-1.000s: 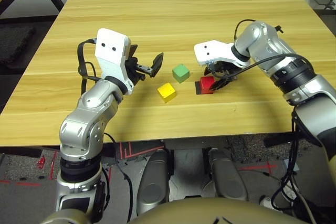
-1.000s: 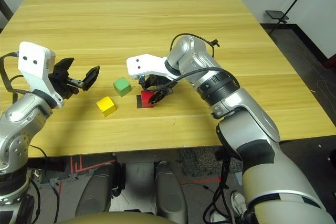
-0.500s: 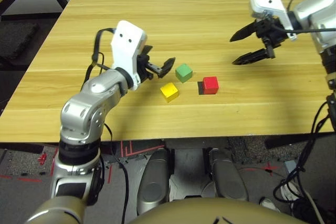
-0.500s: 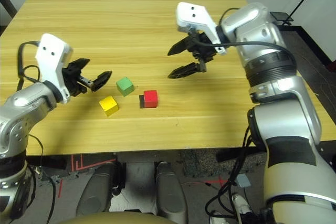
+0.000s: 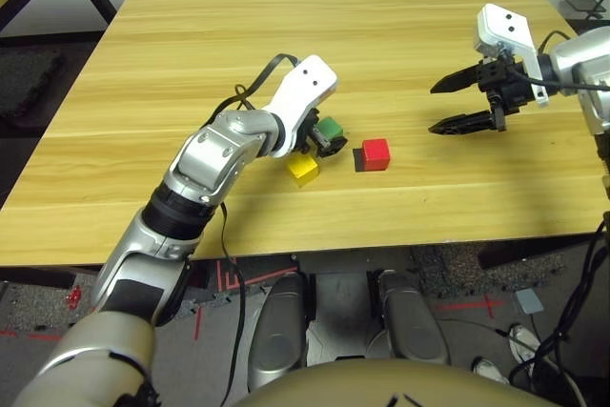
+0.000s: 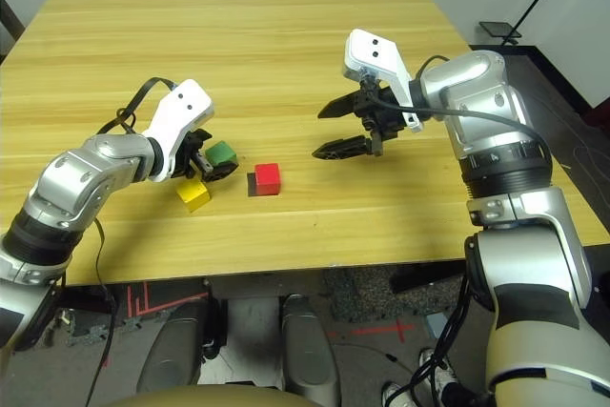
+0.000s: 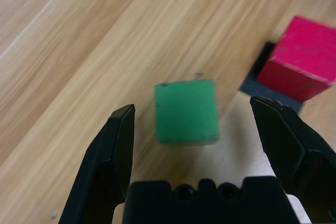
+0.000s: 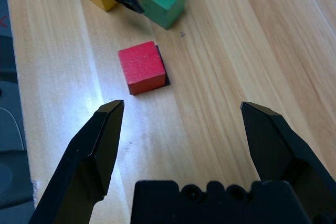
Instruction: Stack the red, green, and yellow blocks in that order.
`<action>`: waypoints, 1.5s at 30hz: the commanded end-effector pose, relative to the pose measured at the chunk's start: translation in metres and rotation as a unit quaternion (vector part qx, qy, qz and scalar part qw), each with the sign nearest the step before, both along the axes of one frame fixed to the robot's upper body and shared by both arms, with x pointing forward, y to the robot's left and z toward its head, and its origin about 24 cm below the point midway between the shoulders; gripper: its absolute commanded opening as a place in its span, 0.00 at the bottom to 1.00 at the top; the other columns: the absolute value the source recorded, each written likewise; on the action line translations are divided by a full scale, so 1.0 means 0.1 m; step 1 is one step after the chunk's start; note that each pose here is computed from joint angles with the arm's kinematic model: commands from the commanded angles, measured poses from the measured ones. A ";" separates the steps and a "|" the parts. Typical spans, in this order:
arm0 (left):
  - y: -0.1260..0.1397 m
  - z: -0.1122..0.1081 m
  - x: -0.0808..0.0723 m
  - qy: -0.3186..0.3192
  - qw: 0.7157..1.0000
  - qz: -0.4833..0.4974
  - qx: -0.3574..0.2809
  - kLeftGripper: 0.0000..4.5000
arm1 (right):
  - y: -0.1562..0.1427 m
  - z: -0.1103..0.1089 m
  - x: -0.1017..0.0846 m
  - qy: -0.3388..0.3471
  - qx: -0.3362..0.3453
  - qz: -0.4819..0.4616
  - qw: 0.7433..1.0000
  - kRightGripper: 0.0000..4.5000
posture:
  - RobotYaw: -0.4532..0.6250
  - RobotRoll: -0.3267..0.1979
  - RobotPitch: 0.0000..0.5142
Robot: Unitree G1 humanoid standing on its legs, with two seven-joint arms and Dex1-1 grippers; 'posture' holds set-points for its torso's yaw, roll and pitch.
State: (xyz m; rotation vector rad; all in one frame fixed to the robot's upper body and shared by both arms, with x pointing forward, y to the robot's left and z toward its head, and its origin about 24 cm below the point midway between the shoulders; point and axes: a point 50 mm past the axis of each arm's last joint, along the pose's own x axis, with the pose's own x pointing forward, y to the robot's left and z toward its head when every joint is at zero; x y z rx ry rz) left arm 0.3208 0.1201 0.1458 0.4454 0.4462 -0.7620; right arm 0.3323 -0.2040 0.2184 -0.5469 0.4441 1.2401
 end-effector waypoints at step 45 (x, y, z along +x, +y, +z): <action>-0.64 0.34 0.10 -0.001 0.948 -0.315 -0.043 0.45 | -0.52 -0.36 0.04 0.008 0.113 0.031 0.993 1.00 | 0.61 0.48 0.16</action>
